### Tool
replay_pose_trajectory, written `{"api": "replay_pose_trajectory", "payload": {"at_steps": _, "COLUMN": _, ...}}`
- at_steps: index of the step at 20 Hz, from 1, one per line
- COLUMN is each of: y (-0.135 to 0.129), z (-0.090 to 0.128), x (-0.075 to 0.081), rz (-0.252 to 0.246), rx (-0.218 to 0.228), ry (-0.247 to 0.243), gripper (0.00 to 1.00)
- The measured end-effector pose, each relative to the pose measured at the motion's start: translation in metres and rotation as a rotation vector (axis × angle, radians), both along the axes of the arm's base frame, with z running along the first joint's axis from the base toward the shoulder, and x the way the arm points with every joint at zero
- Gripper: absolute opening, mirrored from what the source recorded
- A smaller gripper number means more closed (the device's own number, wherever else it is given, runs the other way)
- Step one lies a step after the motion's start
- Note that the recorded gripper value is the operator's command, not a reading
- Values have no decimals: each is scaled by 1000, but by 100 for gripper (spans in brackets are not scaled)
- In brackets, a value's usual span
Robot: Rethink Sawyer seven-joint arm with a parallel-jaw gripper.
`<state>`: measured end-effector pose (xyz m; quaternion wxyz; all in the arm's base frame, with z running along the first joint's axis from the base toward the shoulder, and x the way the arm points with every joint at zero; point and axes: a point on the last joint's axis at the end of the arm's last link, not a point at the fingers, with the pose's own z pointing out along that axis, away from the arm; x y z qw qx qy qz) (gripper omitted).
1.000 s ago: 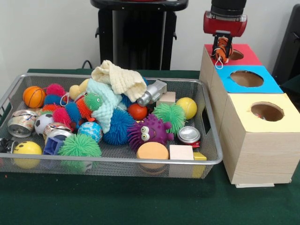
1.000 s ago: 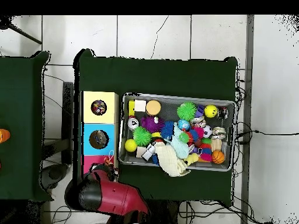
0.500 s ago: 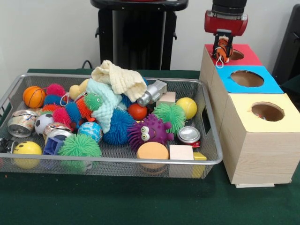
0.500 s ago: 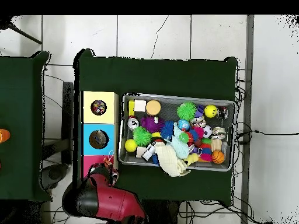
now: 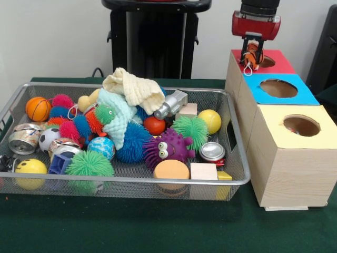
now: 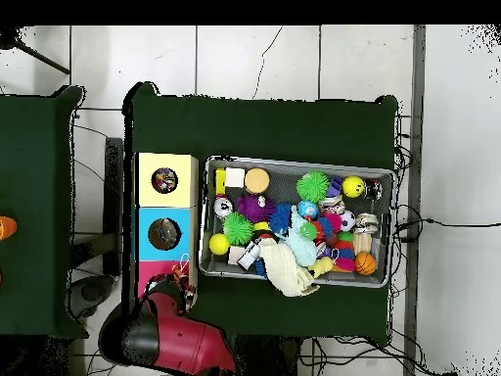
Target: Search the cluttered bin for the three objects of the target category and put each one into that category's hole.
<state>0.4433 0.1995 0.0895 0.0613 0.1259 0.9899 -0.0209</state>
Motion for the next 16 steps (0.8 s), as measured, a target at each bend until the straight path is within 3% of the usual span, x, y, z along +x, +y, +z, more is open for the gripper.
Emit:
{"api": "replay_pose_trajectory", "payload": {"at_steps": 8, "y": 12, "z": 1, "x": -4, "rz": -17, "rx": -5, "ry": -2, "gripper": 0}}
{"api": "replay_pose_trajectory", "payload": {"at_steps": 16, "y": 38, "z": -5, "x": -17, "rz": 17, "rx": -2, "ry": 14, "gripper": 0}}
